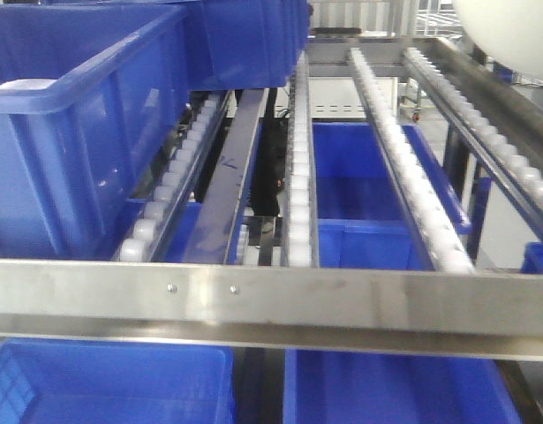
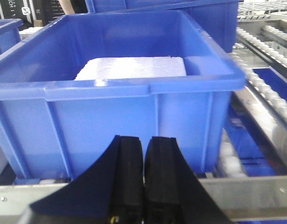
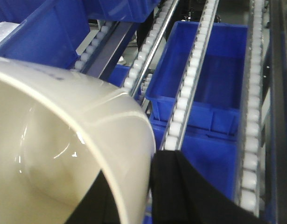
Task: Move white bin to right shelf second layer
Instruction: 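Approach the shelf and align with the second-layer roller tracks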
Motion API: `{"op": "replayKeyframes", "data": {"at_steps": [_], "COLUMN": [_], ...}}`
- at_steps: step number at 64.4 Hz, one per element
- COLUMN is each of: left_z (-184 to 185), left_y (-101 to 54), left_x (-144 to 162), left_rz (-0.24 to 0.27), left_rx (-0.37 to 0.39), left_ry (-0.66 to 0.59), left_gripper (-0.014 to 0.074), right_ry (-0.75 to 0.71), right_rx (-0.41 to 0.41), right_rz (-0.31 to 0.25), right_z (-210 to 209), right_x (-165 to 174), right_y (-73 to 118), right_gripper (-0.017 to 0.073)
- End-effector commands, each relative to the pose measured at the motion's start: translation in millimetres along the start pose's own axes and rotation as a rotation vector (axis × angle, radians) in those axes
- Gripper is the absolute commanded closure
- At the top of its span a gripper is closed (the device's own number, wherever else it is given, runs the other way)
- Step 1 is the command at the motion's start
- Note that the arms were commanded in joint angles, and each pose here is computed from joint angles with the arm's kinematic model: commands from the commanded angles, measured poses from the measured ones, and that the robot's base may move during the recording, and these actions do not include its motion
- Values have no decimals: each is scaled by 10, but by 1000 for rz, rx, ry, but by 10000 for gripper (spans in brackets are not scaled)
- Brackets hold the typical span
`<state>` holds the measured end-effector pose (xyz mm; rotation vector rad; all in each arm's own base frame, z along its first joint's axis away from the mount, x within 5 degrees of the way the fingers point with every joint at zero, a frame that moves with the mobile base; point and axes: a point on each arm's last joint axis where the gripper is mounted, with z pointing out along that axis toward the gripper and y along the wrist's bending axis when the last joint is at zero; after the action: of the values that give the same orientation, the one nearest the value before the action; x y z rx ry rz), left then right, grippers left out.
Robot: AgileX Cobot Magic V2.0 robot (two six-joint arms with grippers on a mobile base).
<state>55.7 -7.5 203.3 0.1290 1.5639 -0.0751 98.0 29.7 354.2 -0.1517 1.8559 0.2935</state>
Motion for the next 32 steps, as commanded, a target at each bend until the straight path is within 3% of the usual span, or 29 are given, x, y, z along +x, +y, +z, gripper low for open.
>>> {"op": "replayKeyframes", "data": {"at_steps": [1, 32], "left_z": [3, 3], "left_y": [4, 4], "left_x": [40, 40], "left_rz": [-9, -9], "left_rx": [-8, -8], "left_ry": [-62, -62], "left_gripper": [509, 509], "right_ry": [-137, -137], "right_rx": [-13, -13], "right_rz": [-4, -4], "right_z": [-48, -48], "right_x": [-191, -191], "right_y": [20, 20], "right_gripper": [510, 510]}}
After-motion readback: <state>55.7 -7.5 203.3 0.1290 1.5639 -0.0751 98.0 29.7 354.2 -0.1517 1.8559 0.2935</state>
